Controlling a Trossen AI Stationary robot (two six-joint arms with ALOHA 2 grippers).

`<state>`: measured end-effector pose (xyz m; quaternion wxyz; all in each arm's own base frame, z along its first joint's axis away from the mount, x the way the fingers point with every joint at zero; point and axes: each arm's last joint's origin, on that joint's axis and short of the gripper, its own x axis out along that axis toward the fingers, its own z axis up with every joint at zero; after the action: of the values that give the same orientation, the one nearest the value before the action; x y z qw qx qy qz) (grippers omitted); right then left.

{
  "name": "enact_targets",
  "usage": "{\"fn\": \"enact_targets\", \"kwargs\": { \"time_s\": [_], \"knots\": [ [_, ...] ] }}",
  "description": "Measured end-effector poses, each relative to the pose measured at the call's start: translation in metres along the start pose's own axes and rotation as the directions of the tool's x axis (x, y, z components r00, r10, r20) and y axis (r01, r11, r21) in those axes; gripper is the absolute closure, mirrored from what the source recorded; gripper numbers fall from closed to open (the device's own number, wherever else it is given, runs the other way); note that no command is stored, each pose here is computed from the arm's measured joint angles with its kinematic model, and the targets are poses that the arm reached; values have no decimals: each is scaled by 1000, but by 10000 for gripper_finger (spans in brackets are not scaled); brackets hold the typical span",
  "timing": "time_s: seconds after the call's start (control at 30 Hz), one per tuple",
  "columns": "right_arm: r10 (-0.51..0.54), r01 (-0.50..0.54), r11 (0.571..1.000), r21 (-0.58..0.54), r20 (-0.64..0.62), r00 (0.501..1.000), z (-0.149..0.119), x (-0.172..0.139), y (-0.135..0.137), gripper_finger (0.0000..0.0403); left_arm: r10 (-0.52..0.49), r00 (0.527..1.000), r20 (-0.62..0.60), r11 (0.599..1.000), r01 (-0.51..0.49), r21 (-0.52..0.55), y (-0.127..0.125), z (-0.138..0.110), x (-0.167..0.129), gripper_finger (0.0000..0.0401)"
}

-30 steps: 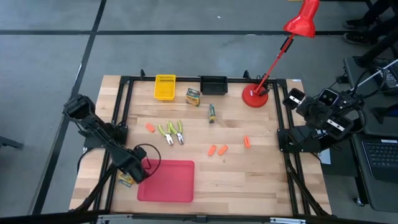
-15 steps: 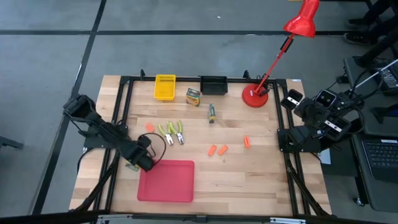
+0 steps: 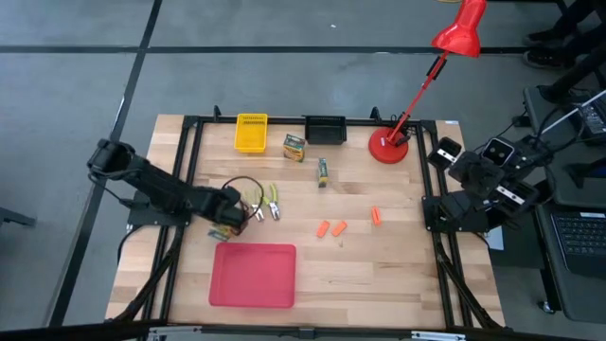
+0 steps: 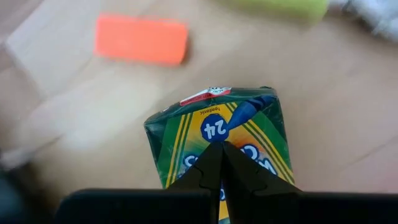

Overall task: Pick & Place School Supplies
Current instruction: Put the yellow crayon box into the red bin

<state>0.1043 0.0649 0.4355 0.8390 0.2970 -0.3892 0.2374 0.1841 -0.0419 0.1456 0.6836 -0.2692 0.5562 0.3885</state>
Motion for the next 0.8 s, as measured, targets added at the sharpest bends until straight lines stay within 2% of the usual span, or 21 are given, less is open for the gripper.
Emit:
{"fn": "enact_targets", "kwargs": {
  "time_s": [0.37, 0.67, 0.8],
  "knots": [
    [36, -39, 998, -48, -63, 997, 3, 30, 19, 355, -209, 971, 113, 972, 219, -81, -9, 46, 8, 399],
    [-6, 1, 999, -48, -104, 995, -15, 37, 20, 355, -356, 894, 273, 892, 412, -186, -17, 76, 7, 399],
    [-11, 6, 999, -45, -114, 993, -24, 39, 20, 355, -422, 855, 302, 871, 475, -127, -18, 83, -1, 397]
  ]
}}
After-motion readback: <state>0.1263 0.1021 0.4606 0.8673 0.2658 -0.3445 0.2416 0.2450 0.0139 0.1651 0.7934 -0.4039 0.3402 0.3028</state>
